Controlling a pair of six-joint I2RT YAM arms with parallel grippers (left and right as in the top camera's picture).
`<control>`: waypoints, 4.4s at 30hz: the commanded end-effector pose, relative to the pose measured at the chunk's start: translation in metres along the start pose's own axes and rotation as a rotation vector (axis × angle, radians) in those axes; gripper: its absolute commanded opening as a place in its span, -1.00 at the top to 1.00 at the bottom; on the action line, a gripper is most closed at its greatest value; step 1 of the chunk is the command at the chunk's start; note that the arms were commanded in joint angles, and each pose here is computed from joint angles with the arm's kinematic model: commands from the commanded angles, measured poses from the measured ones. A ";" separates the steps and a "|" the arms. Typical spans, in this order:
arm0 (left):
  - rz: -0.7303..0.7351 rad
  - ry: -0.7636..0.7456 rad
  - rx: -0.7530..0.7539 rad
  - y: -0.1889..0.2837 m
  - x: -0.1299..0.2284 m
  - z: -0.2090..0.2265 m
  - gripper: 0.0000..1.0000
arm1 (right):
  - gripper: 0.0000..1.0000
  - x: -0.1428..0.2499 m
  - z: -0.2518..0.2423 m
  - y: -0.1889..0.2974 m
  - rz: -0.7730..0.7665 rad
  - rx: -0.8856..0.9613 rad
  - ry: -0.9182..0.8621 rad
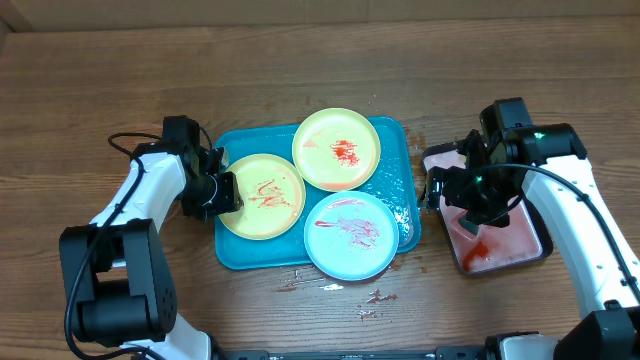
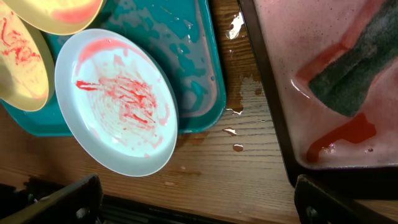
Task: Clean dirty plates on tray and stack at the side
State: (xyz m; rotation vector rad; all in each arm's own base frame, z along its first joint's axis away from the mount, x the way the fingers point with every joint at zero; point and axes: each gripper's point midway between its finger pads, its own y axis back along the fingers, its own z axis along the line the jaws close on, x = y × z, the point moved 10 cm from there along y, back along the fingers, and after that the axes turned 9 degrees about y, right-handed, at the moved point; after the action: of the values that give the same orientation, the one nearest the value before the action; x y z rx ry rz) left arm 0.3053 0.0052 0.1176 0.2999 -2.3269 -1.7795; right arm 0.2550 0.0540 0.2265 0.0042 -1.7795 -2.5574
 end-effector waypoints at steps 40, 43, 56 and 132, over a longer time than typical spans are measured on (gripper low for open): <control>-0.203 0.085 -0.116 0.020 -0.049 -0.009 -0.08 | -1.00 0.010 0.005 0.008 0.041 -0.039 -0.072; -0.184 0.038 -0.089 0.012 -0.050 -0.016 -0.08 | -1.00 0.010 0.006 0.008 0.043 -0.060 -0.072; -0.094 0.020 -0.114 -0.024 -0.050 -0.017 0.12 | -1.00 0.010 0.007 0.008 0.045 -0.067 -0.073; -0.041 0.019 -0.185 -0.031 -0.045 -0.008 0.92 | 0.38 -0.037 -0.083 -0.065 -0.038 0.496 -0.666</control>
State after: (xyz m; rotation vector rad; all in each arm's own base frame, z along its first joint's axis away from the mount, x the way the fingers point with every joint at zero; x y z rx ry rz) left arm 0.3583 -0.0030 0.1044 0.4063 -2.2077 -1.9336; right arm 0.2934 0.0071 0.1343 -0.8620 -2.5535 -2.2205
